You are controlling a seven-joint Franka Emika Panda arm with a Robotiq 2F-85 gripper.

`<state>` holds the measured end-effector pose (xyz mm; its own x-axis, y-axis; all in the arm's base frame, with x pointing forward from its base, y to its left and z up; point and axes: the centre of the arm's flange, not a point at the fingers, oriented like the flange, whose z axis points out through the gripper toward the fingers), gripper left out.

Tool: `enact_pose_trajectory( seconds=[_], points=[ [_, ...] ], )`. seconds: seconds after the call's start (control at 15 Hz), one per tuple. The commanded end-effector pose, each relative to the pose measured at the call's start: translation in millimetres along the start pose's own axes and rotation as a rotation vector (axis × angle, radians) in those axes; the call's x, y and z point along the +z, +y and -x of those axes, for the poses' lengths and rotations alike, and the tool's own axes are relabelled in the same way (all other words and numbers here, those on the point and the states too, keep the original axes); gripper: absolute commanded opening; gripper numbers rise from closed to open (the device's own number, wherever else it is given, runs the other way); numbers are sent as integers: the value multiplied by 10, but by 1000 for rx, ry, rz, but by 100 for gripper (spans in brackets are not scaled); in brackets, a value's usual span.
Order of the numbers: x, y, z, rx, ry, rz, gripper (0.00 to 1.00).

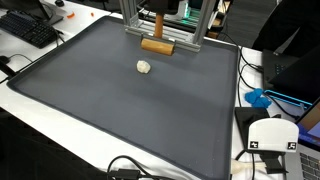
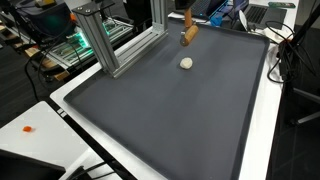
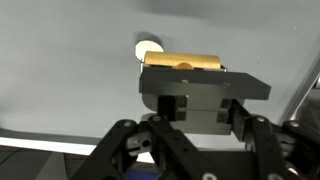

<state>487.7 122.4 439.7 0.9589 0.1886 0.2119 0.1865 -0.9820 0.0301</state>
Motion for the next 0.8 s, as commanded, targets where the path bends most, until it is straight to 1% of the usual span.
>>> enact_pose_trajectory(
  seconds=[0.0,0.33,0.73],
  points=[
    [174,95,-47,6,16,-3,35],
    [330,246,-62,11,-8,11,35],
    [444,395,-58,9,-13,16,35]
  ],
)
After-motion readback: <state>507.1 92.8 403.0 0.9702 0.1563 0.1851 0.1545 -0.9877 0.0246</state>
